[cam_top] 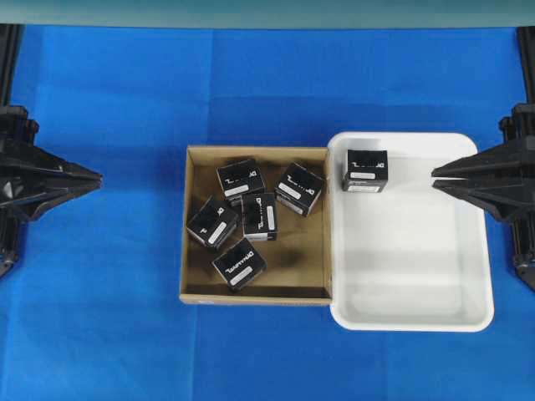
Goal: Pick a box that is randomly placed inside the cardboard box.
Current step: 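Raise the right arm from rest toward the cardboard box, then move the right gripper over the cardboard box and lower it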
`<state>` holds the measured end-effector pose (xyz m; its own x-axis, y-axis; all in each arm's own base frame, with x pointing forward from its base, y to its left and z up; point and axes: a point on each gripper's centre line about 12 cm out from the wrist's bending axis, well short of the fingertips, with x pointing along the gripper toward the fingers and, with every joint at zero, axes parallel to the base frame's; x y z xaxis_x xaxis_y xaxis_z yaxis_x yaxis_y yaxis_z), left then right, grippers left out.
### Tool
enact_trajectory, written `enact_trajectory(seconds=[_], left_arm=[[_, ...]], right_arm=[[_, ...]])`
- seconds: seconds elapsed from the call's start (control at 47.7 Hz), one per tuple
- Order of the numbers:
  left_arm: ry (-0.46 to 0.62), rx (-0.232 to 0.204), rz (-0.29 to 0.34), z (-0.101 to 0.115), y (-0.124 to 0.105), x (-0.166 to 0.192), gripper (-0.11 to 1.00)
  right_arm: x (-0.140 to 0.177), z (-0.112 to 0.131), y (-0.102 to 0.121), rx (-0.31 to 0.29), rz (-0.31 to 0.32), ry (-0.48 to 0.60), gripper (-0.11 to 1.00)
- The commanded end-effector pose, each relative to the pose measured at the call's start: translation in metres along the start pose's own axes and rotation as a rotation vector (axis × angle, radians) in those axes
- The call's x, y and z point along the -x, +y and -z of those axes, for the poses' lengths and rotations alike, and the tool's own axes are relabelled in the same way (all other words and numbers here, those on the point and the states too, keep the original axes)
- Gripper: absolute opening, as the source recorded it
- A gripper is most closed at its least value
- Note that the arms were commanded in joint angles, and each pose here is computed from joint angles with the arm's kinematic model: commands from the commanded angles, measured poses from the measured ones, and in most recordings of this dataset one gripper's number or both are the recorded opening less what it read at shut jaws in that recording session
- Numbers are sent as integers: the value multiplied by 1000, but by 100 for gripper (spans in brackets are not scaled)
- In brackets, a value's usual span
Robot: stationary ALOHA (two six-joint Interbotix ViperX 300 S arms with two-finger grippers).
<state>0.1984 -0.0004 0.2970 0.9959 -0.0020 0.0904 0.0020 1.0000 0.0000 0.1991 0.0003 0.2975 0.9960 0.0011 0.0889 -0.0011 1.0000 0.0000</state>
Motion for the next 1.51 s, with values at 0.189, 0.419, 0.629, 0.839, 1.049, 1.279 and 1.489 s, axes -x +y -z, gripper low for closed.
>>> enact_trajectory(seconds=[0.189,0.419,0.629,0.839,1.049,1.279,1.489], left_arm=[[86,-7,-14,-1,3,-5,0],[150,-6,-17,0,4,-10,-5],[230,-2,-18,9,4,-21,-5],[272,1,-18,13,4,-25,-5],[287,27,-22,15,4,-24,-5],[334,51,-28,18,4,-22,-5],[374,53,-30,21,4,-20,-5]], right_arm=[[-4,5,-11,-116,64,143,3],[-8,7,-11,-194,84,385,2],[-23,3,-13,-206,98,540,2],[-46,4,-14,-213,105,715,2],[-74,3,-20,-222,126,902,2],[-120,11,-29,-232,142,1055,2],[-163,25,-34,-199,125,1177,2]])
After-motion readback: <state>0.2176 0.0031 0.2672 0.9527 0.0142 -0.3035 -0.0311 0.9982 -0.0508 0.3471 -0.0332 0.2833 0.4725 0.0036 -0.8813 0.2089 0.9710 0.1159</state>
